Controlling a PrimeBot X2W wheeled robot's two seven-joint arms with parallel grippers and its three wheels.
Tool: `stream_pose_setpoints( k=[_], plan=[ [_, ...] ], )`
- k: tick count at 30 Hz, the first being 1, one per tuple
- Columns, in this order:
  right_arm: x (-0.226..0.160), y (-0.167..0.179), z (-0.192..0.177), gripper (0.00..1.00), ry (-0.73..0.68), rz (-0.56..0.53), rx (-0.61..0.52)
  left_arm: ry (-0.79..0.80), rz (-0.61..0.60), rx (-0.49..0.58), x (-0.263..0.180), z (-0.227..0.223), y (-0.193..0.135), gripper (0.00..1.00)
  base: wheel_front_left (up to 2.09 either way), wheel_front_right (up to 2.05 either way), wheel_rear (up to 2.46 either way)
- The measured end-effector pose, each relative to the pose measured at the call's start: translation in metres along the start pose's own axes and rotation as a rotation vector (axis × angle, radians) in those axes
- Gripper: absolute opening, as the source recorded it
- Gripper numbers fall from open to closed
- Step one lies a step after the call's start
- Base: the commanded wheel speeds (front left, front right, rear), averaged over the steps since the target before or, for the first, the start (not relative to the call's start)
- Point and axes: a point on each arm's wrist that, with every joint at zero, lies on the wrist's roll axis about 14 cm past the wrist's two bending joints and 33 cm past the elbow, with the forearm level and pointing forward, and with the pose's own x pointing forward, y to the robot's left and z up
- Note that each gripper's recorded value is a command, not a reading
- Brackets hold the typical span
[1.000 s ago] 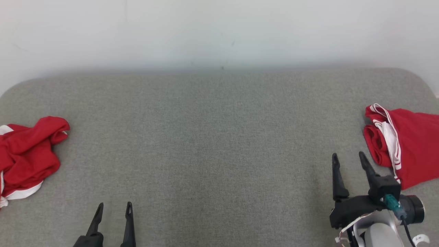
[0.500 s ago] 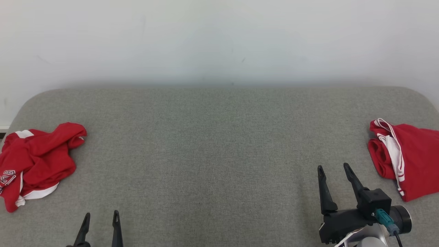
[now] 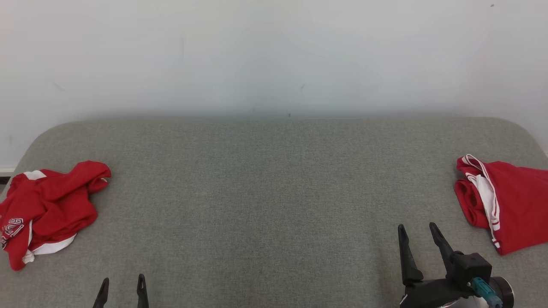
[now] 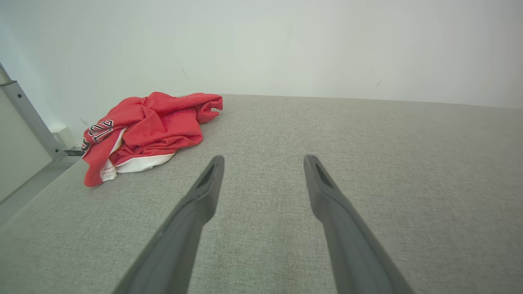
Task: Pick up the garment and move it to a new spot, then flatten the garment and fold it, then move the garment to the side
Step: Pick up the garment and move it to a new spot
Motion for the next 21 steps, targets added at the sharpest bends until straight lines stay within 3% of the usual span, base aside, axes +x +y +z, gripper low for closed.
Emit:
stream_pose_setpoints(
  k=[21],
  plan=[
    [-0.007, 0.001, -0.013, 1.00, 0.038, -0.001, 0.008, 0.008, 0.019, -0.025, -0.004, -0.003, 0.006, 1.00, 0.00, 0.00, 0.00]
  ],
)
